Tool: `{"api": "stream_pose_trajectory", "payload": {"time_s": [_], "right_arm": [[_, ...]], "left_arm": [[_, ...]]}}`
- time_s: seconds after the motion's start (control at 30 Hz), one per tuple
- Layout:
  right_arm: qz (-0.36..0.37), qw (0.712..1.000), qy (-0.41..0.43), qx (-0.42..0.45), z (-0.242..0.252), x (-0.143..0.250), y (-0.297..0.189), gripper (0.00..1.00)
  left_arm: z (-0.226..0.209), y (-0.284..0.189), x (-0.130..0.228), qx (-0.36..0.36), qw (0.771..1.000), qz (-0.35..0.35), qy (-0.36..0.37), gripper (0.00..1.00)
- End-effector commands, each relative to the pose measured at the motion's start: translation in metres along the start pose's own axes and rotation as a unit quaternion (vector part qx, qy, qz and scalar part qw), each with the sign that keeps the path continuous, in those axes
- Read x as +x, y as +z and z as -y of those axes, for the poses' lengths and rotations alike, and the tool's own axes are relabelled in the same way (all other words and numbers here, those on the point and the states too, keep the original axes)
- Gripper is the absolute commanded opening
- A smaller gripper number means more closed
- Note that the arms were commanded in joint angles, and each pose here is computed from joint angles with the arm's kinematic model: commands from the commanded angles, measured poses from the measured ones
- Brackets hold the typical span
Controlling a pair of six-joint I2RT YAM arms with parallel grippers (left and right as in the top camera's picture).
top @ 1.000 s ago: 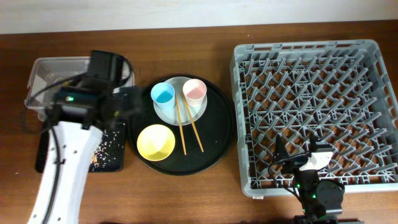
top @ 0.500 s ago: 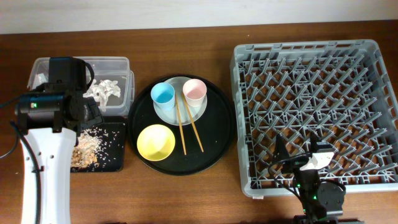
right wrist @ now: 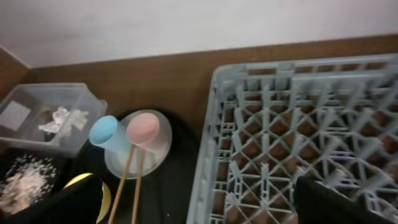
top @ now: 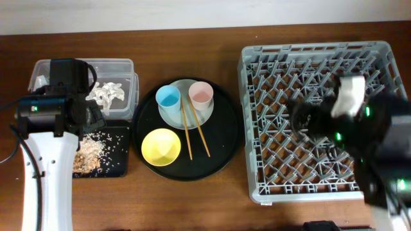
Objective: Sort waste into correct bins and load items into the dishwasher rack
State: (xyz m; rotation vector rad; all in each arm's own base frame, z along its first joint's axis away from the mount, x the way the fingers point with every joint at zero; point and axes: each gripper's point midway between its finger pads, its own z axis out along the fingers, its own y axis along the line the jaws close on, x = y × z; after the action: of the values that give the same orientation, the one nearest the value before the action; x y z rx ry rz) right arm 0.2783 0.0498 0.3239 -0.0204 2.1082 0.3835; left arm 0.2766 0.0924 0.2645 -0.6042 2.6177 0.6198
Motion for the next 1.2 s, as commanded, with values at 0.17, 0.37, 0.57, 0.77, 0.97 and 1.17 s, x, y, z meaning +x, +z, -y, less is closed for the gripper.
{"api": "stream_pose_trajectory", "payload": {"time_s": [0.17, 0.37, 0.57, 0.77, 0.97, 1.17], "right_arm": [[-0.269, 0.911, 0.162, -0.267, -0.073, 0.037, 0.074, 0.70], [-0.379, 0.911, 0.099, -0.131, -0.106, 0.111, 0.110, 0.33], [-0.361, 0.931, -0.032, -0.049, -0.163, 0.157, 0.111, 0.33], [-0.364, 0.928, -0.070, -0.025, -0.193, 0.197, 0.135, 0.22], [-0.360, 0.931, -0.063, -0.024, -0.209, 0.224, 0.175, 0.21], [-0.339, 0.937, -0.082, 0.023, -0.195, 0.239, 0.209, 0.28]], "left_arm": [[-0.005, -0.005, -0.003, -0.003, 1.000, 0.010, -0.005, 0.99], [-0.005, -0.005, -0.003, -0.003, 1.000, 0.010, -0.005, 0.99], [-0.005, -0.005, -0.003, -0.003, 1.000, 0.010, -0.005, 0.99], [-0.005, -0.005, -0.003, -0.003, 1.000, 0.010, -0.005, 0.99], [-0.005, -0.005, -0.003, -0.003, 1.000, 0.010, -0.005, 0.99], [-0.005, -0.005, -0.003, -0.003, 1.000, 0.010, -0.005, 0.99]]}}
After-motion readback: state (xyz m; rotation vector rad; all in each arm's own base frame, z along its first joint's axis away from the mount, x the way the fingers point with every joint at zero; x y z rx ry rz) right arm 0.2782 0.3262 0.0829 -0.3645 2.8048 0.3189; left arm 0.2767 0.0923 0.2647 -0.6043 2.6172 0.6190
